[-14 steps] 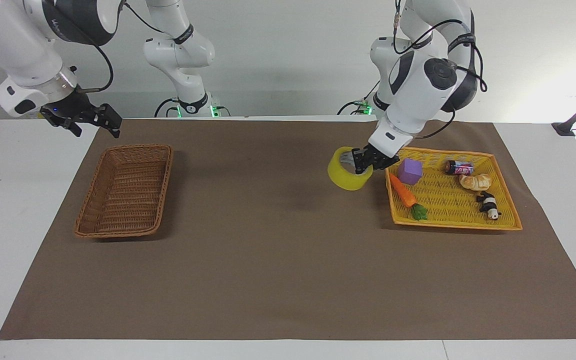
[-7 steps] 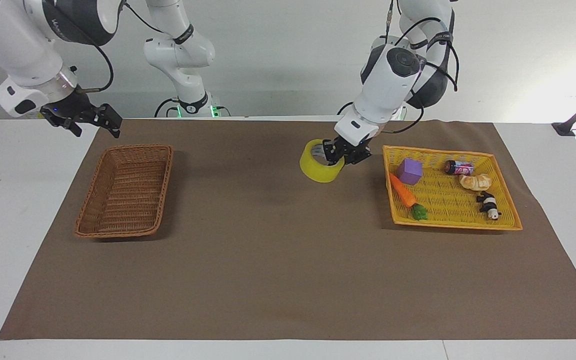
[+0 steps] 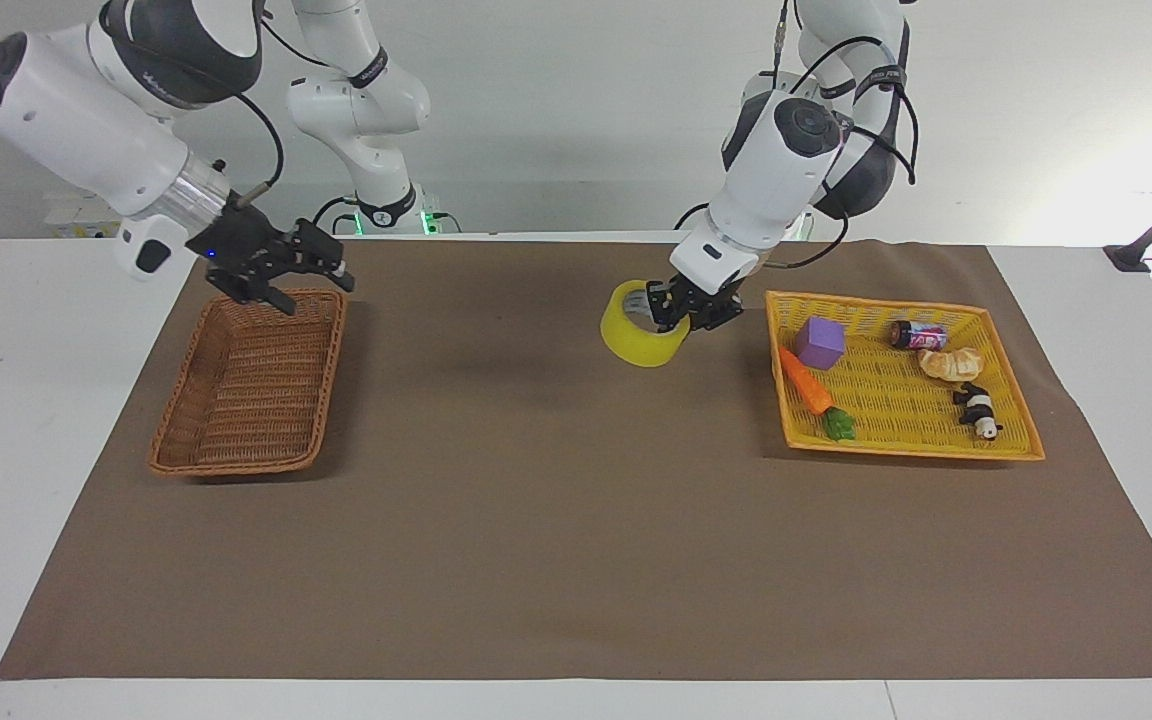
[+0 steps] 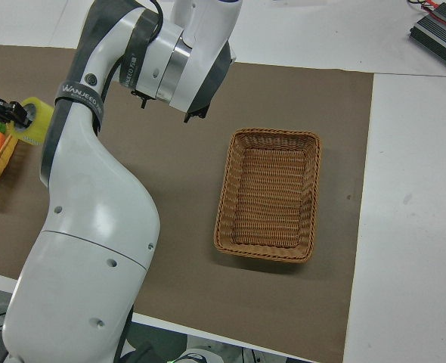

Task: Move tape to another basket
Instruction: 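Lift the tape with the left gripper while the right gripper reaches toward it, then close the right gripper on the tape rim beside the left gripper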

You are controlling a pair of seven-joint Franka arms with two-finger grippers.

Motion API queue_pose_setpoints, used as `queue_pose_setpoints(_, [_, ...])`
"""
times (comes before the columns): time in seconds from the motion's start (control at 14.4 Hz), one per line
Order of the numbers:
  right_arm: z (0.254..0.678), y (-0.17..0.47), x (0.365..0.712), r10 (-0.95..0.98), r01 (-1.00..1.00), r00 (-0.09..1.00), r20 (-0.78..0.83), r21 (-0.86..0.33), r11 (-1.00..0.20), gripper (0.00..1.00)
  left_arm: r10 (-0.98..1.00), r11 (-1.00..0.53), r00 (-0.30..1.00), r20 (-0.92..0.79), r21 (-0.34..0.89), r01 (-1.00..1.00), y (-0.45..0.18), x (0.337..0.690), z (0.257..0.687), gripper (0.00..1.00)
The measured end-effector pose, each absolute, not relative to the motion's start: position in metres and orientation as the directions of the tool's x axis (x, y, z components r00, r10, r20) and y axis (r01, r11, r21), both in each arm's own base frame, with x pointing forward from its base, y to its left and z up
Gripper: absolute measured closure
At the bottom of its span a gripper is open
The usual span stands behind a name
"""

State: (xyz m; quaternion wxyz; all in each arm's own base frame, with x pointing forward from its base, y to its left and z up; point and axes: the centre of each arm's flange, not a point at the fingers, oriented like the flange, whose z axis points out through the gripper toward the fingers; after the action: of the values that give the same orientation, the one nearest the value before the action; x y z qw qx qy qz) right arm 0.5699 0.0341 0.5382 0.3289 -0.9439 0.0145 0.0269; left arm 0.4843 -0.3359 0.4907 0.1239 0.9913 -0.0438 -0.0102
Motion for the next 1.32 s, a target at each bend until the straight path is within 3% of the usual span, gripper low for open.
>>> queue_pose_setpoints(0.28, [0.483, 0.114, 0.596, -0.146, -0.186, 0.981, -0.13, -0.85, -0.494, 0.0, -0.091, -0.966, 0.996, -0.017, 0.243, -0.084, -0.336, 0.484, 0.489, 0.78])
queue_pose_setpoints(0.49, [0.462, 0.179, 0.591, -0.183, -0.241, 0.966, -0.184, -0.896, -0.372, 0.0, -0.091, -0.966, 0.996, -0.018, 0.243, -0.084, -0.336, 0.484, 0.489, 0.78])
queue_pose_setpoints(0.7, [0.446, 0.226, 0.578, -0.142, -0.223, 0.973, -0.184, -0.91, -0.35, 0.0, -0.092, -0.967, 0.996, -0.021, 0.242, -0.084, -0.336, 0.483, 0.489, 0.78])
queue_pose_setpoints(1.04, [0.411, 0.246, 0.559, -0.119, -0.173, 0.983, -0.141, -0.932, -0.318, 0.0, -0.093, -0.968, 0.995, -0.03, 0.238, -0.084, -0.335, 0.482, 0.487, 0.78])
queue_pose_setpoints(1.32, [0.407, 0.27, 0.547, -0.092, -0.141, 0.989, -0.116, -0.932, -0.335, 0.0, -0.093, -0.968, 0.995, -0.031, 0.237, -0.083, -0.335, 0.482, 0.487, 0.78])
